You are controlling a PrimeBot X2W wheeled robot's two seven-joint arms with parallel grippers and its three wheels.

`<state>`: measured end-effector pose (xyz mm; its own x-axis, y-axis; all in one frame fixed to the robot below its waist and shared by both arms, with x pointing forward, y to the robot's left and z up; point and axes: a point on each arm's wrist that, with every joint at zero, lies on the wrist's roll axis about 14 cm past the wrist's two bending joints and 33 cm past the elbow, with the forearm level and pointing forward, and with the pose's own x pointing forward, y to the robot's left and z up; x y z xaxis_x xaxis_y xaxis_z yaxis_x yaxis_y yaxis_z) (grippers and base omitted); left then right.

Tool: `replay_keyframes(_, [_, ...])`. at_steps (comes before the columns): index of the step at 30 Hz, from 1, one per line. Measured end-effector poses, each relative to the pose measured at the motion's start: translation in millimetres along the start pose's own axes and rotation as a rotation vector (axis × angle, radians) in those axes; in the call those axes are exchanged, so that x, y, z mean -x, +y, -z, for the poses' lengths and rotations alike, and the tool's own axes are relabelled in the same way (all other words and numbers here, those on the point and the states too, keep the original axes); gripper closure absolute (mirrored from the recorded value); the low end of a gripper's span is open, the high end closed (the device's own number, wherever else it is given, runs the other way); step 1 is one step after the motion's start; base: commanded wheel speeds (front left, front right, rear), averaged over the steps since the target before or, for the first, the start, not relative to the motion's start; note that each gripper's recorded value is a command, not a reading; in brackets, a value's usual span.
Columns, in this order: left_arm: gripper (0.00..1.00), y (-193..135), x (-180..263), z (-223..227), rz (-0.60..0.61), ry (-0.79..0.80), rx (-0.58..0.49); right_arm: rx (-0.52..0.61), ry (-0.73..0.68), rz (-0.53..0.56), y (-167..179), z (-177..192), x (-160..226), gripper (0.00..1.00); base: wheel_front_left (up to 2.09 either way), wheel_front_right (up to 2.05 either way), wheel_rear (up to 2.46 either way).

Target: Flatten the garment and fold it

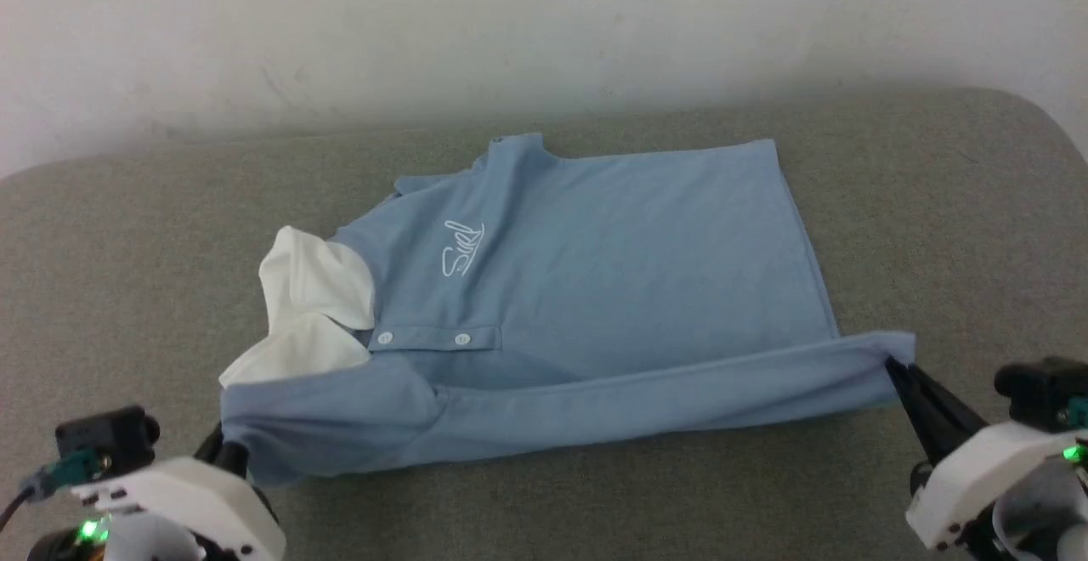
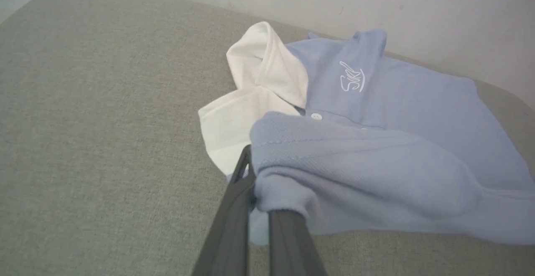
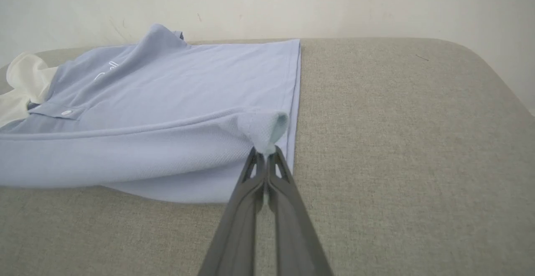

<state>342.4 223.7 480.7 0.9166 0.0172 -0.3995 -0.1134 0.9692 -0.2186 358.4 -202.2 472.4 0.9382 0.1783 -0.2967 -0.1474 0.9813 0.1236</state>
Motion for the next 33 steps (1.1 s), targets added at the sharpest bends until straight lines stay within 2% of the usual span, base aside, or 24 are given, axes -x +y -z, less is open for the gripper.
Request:
replay_keyframes(6, [1.0, -14.6, -42.6, -17.6, 0.047, -0.039, -0.026, 0.011, 0.02, -0.001, -4.8, -7.1, -31.6, 1.0, 0.0, 0.0, 0.0])
replay_keyframes(12, [1.0, -24.9, -86.4, -12.9, 0.076, -0.019, -0.023, 0.0, 0.085, 0.022, -15.0, 7.5, -62.0, 1.0, 0.0, 0.0, 0.0])
replay_keyframes(13, [1.0, -25.4, -92.4, -10.1, 0.077, -0.011, -0.02, -0.006, 0.09, 0.023, -15.1, 10.4, -66.1, 0.82, 0.0, 0.0, 0.0])
replay_keyframes(14, [1.0, -25.6, -97.9, -5.6, 0.078, 0.005, -0.02, -0.011, 0.095, 0.023, -14.0, 14.2, -69.9, 0.53, 0.0, 0.0, 0.0])
replay_keyframes(15, [0.97, -25.1, -102.4, -1.5, 0.077, 0.013, -0.018, -0.015, 0.101, 0.021, -12.5, 18.4, -73.1, 0.07, 0.0, 0.0, 0.0])
replay_keyframes(16, [0.6, -23.8, -106.6, 2.2, 0.072, 0.019, -0.011, -0.022, 0.098, 0.02, -10.7, 21.0, -75.9, 0.0, 0.0, 0.0, 0.0])
replay_keyframes(17, [0.14, -22.8, -110.1, 5.3, 0.069, 0.024, 0.0, -0.028, 0.097, 0.018, -8.5, 23.7, -78.1, 0.0, 0.0, 0.0, 0.0])
replay_keyframes(18, [0.0, -22.5, -112.7, 7.5, 0.068, 0.023, 0.007, -0.033, 0.094, 0.015, -6.4, 26.1, -79.3, 0.0, 0.0, 0.0, 0.0])
replay_keyframes(21, [0.0, -18.8, -116.4, 12.9, 0.058, 0.015, 0.027, -0.05, 0.054, 0.006, -1.3, 27.2, -78.9, 0.0, 0.0, 0.0, 0.0])
replay_keyframes(25, [0.0, -13.1, -112.6, 7.0, 0.043, -0.039, 0.056, -0.064, -0.078, 0.007, 0.2, 8.2, -72.7, 0.0, 0.0, 0.0, 0.0])
replay_keyframes(33, [0.0, 7.8, -74.4, 12.8, 0.008, -0.026, 0.095, -0.073, -0.26, 0.012, 7.8, -18.3, -33.2, 0.0, 0.0, 0.0, 0.0])
